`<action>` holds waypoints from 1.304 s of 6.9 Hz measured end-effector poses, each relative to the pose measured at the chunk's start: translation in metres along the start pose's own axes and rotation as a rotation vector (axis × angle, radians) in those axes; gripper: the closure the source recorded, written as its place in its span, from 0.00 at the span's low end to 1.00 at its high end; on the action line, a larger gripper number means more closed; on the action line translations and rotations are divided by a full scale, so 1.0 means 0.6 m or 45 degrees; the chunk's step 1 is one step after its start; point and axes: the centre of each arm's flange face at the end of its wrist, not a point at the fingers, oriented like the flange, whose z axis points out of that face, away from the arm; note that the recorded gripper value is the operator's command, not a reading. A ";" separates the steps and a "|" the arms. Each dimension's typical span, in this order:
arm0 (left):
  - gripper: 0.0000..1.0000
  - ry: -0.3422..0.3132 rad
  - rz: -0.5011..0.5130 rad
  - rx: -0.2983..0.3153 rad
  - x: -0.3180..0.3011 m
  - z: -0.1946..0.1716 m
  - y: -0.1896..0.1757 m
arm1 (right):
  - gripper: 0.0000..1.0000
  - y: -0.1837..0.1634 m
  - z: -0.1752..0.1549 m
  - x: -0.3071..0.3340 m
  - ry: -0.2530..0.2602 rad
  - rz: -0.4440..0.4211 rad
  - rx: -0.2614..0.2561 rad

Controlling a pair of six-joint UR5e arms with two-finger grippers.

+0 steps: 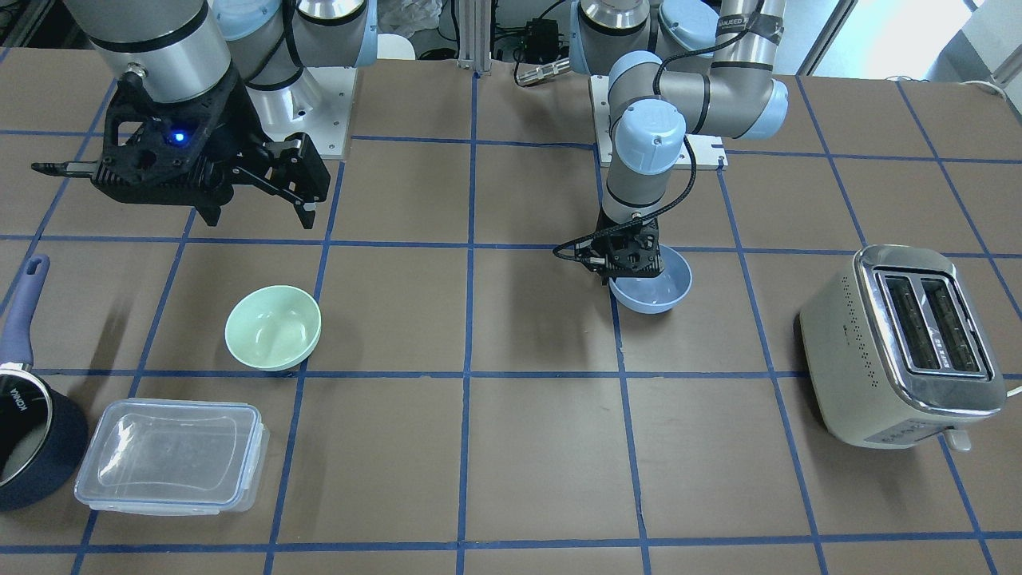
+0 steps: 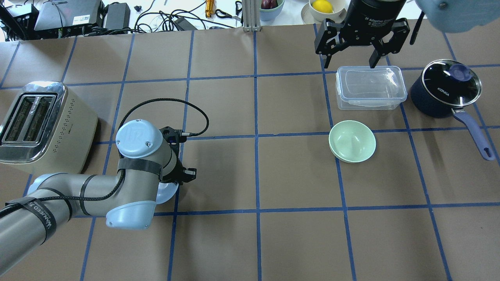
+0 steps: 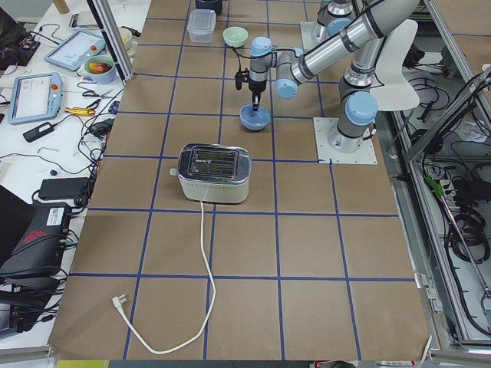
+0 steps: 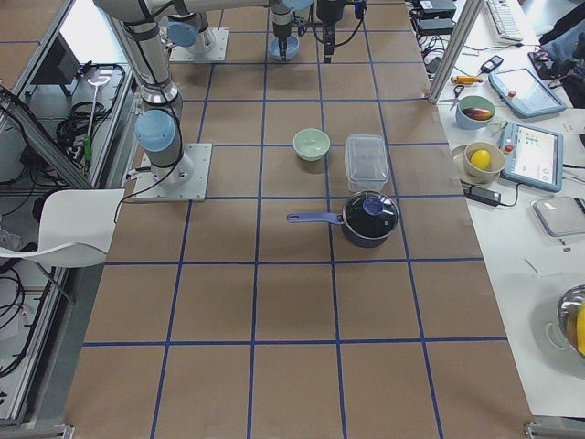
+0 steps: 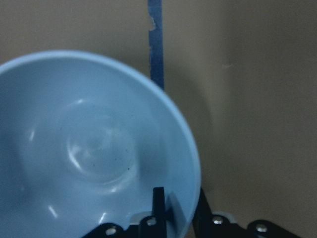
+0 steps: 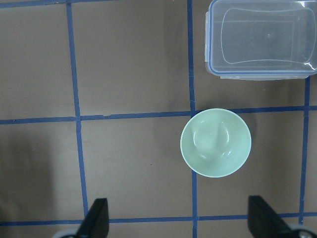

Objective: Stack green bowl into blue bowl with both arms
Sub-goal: 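Carry the light blue bowl with the left gripper toward the table center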

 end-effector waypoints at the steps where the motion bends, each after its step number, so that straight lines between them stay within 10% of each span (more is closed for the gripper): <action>1: 1.00 0.017 0.010 0.055 0.009 -0.029 -0.030 | 0.00 0.000 0.000 0.000 0.000 0.000 -0.001; 9: 1.00 0.140 -0.304 0.108 0.318 -0.063 -0.265 | 0.00 -0.001 0.006 0.007 0.004 0.004 -0.023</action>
